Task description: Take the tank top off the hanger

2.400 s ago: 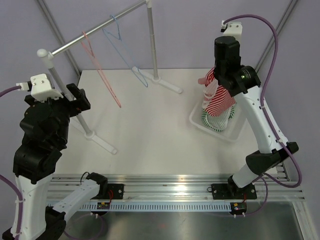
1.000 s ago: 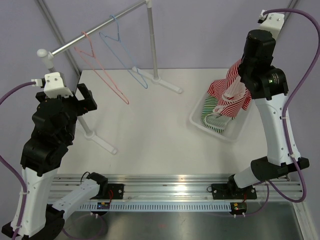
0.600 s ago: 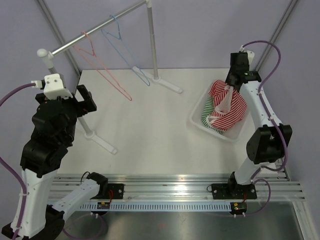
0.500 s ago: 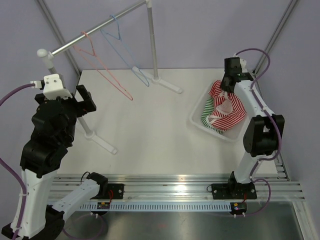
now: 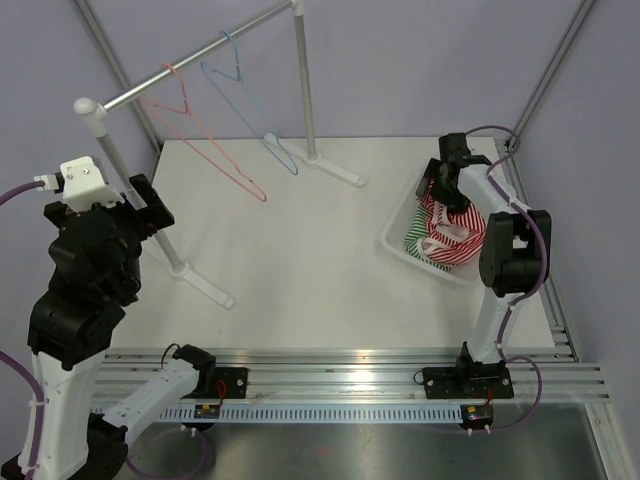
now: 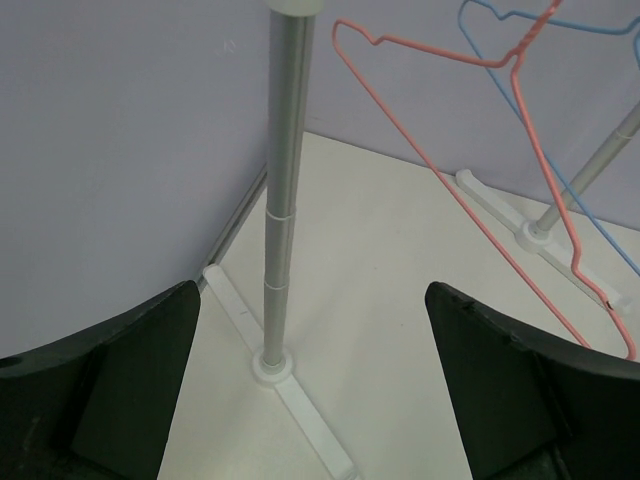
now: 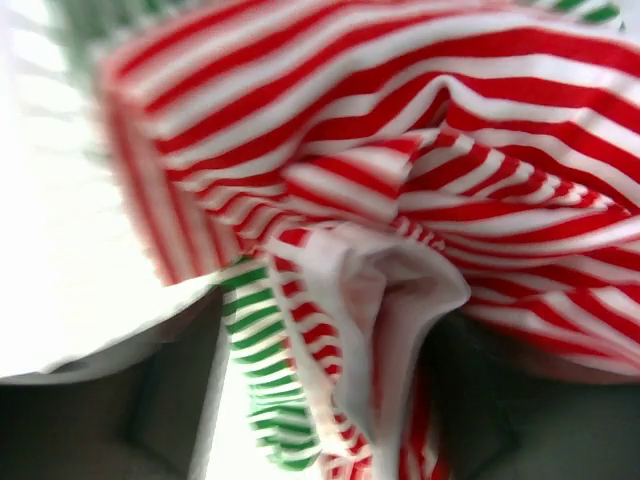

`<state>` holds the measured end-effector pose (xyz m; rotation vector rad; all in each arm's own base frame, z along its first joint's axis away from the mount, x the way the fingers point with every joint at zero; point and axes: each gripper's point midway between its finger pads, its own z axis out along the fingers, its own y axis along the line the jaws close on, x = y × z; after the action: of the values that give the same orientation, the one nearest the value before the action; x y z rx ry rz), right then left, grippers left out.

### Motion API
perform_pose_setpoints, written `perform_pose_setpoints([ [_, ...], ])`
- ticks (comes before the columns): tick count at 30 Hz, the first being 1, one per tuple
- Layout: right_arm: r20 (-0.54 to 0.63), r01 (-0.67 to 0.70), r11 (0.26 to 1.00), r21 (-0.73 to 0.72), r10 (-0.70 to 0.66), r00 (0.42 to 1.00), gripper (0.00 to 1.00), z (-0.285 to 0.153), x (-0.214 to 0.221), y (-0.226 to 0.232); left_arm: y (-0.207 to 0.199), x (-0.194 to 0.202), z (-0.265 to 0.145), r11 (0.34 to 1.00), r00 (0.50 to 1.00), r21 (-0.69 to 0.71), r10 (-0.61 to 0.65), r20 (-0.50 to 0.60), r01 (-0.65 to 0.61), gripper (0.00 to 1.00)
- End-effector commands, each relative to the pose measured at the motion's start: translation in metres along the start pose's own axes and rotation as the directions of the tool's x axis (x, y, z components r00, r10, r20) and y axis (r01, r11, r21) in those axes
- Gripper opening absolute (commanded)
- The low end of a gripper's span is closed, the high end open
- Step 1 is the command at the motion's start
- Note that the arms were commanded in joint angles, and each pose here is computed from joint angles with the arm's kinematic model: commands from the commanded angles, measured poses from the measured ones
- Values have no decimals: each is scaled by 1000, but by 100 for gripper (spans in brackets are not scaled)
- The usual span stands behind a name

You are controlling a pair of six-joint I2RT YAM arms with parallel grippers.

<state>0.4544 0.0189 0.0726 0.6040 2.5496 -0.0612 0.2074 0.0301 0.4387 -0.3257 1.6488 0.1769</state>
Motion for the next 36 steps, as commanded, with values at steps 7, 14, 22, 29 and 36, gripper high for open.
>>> perform_pose_setpoints([
  [7,290,23,988,-150,22,957,100,-157,-90,11,-2,38,19,997,997,-78,5,-76,-11,99],
  [14,499,224,950,-219,-89,862,99,-275,-82,3,-26,70,33,999,979,-2,34,-199,-36,99],
  [22,524,273,941,-202,-131,841,100,-341,-25,-37,-36,89,34,995,975,87,73,-212,-55,99],
  [29,551,326,930,-170,-185,814,99,-354,20,-75,-25,96,24,993,975,89,94,-201,-78,99],
  [36,501,339,936,-99,-247,829,99,-333,50,-100,-11,98,15,991,976,77,123,-180,-111,99],
])
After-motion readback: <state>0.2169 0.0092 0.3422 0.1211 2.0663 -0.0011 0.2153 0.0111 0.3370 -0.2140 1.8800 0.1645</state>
